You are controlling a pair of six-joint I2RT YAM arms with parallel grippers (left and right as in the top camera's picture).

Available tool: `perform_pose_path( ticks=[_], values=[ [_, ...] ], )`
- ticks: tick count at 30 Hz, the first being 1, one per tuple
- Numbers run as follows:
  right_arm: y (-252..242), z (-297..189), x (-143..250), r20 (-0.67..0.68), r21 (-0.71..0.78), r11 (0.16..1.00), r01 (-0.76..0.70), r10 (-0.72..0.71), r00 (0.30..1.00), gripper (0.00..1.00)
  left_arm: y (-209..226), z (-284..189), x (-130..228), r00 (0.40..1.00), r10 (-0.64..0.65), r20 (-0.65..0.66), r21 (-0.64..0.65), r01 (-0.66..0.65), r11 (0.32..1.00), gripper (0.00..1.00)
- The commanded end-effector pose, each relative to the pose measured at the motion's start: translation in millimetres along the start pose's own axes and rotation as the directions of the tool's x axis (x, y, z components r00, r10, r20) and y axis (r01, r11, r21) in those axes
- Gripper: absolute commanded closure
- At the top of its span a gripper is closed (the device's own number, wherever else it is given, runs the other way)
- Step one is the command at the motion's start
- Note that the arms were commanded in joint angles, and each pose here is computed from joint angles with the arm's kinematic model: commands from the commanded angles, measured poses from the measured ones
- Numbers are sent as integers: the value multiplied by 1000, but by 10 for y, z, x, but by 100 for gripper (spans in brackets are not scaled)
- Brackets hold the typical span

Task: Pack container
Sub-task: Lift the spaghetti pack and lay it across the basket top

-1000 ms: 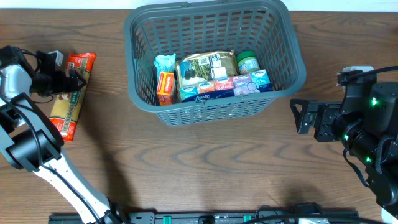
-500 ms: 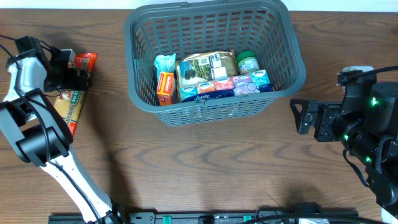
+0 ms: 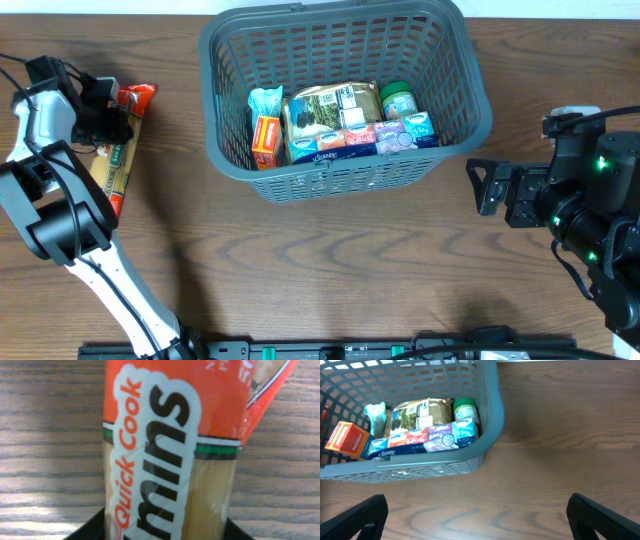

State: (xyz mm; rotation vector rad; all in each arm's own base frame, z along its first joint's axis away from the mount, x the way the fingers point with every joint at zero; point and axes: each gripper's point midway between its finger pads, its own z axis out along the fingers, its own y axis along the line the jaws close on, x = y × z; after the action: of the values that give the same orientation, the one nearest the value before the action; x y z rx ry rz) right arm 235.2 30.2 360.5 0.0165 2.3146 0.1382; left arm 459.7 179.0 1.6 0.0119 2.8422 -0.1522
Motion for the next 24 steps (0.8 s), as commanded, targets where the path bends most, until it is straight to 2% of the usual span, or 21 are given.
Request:
perform_pose_path(
  ticks=[1, 3, 5, 11, 15, 20, 24],
  values=[
    [-15, -4, 3, -2, 3, 1000, -16, 16, 1000, 1, -113, 429, 381, 990, -40, -133, 49, 47, 998, 70],
    [-15, -5, 3, -1, 3, 1000, -16, 16, 1000, 1, -104, 412, 364, 990, -58, -131, 43, 64, 997, 78],
    [-15, -4, 4, -2, 3, 1000, -16, 16, 1000, 1, -92, 356, 305, 989, -86, -117, 35, 91, 995, 94],
    [-15, -4, 3, -2, 3, 1000, -16, 16, 1000, 1, -65, -136, -114, 985, -168, 26, 30, 167, 985, 94],
    [-14, -5, 3, -1, 3, 1000, -16, 16, 1000, 1, -88, -766, -432, 958, -220, 183, 98, 204, 974, 94],
    [-15, -4, 3, -2, 3, 1000, -16, 16, 1000, 1, -188, -1715, -656, 874, -322, 364, 279, 227, 933, 94],
    [-14, -4, 3, -2, 3, 1000, -16, 16, 1000, 1, -328, -2498, -701, 780, -443, 443, 477, 214, 853, 94]
  ],
)
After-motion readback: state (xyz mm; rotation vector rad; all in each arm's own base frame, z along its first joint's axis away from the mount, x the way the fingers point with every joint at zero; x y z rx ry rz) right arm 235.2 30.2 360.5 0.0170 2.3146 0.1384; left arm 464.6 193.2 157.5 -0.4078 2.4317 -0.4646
